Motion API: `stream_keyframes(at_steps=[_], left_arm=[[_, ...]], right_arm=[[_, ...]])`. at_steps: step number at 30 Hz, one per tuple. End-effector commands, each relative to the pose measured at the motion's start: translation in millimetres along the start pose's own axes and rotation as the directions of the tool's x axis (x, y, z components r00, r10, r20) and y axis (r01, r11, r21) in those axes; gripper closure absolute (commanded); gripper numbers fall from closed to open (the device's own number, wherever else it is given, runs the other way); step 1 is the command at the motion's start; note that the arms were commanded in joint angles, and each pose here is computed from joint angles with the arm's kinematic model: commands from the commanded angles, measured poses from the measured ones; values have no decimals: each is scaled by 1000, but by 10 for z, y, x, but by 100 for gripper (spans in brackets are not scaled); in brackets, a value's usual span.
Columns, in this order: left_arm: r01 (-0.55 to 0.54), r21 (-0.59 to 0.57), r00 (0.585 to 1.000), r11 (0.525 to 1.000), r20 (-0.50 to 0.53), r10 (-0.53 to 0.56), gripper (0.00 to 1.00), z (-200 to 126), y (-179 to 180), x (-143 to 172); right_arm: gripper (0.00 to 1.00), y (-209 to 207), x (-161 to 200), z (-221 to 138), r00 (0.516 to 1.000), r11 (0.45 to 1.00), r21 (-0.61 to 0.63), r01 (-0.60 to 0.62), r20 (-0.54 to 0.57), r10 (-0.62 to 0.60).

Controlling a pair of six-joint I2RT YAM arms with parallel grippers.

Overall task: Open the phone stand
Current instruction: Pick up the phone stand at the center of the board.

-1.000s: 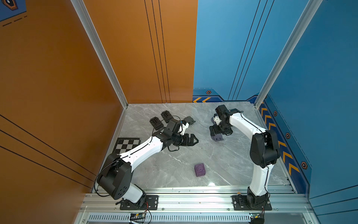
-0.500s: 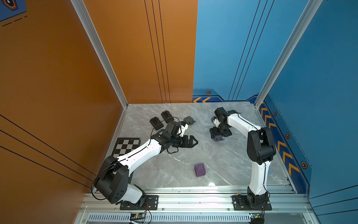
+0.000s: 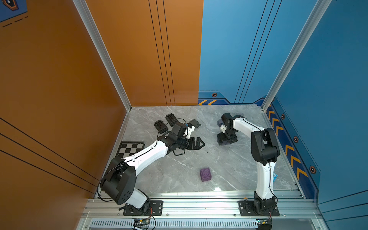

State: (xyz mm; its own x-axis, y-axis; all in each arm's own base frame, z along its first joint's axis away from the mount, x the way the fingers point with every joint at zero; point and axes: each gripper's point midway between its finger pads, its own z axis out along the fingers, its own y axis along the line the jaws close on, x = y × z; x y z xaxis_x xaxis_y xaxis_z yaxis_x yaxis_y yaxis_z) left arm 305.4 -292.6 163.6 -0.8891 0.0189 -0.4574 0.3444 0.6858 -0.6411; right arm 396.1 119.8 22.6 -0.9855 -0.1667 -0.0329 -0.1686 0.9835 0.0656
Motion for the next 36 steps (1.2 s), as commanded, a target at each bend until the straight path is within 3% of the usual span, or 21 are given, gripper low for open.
stream_keyframes(at_steps=[1,5,11,15,20,28,34,36], left_arm=[[-26,23,1000,999,-2,26,2,14,-76,-54],[-22,21,1000,1000,0,22,2,15,-61,-68],[1,6,999,1000,42,-1,2,-63,-11,-215],[31,-6,996,1000,79,-30,2,-129,59,-347],[77,74,975,994,202,-90,2,-245,119,-666],[63,126,970,990,227,-90,1,-272,157,-864],[54,151,963,987,252,-91,11,-315,180,-994],[51,154,961,987,260,-91,22,-329,192,-1026]], right_arm=[[31,17,-49,42,1000,1000,-7,0,0,0],[51,13,-56,31,1000,1000,-1,3,3,-3],[61,72,-152,-250,998,1000,-5,6,61,-6],[61,191,-245,-502,993,1000,-21,23,115,-20],[61,444,-346,-883,979,993,-109,35,202,-12],[64,957,-434,-1414,948,965,-243,98,317,-17],[63,1306,-462,-1700,929,930,-336,150,369,-17],[63,1415,-455,-1749,926,919,-355,171,377,-26]])
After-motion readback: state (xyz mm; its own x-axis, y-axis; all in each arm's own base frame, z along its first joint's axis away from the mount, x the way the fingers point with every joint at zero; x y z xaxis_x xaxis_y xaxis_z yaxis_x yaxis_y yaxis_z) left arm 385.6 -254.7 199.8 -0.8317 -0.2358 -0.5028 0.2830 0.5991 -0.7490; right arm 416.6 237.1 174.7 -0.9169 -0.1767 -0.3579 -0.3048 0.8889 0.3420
